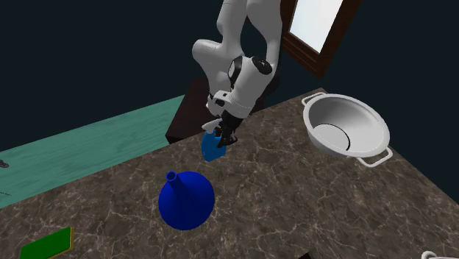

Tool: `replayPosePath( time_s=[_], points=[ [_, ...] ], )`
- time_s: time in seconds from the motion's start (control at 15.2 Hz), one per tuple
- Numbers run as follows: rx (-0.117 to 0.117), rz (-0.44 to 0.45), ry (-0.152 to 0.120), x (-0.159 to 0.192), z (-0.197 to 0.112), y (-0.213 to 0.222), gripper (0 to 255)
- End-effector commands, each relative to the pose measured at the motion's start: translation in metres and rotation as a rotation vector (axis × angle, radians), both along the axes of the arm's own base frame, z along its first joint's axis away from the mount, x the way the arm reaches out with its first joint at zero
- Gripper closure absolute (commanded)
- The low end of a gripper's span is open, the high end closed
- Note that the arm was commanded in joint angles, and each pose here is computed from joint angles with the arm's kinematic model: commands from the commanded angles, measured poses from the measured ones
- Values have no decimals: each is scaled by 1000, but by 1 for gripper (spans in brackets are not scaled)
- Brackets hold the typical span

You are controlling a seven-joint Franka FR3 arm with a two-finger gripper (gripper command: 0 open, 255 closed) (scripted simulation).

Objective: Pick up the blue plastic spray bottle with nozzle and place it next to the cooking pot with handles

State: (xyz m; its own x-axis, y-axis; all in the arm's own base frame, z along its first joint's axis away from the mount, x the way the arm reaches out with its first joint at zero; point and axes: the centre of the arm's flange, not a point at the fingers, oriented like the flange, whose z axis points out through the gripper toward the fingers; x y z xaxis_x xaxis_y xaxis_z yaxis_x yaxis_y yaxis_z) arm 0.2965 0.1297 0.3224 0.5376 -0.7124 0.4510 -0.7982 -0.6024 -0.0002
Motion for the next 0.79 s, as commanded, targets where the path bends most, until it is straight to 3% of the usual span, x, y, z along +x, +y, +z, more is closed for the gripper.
replayPosePath(
  time_s=[0.0,0.26,0.73],
  points=[
    [0,0,0,0,0,0,255],
    [0,0,0,0,0,0,255],
    [0,0,0,0,37,0,255]
  ],
)
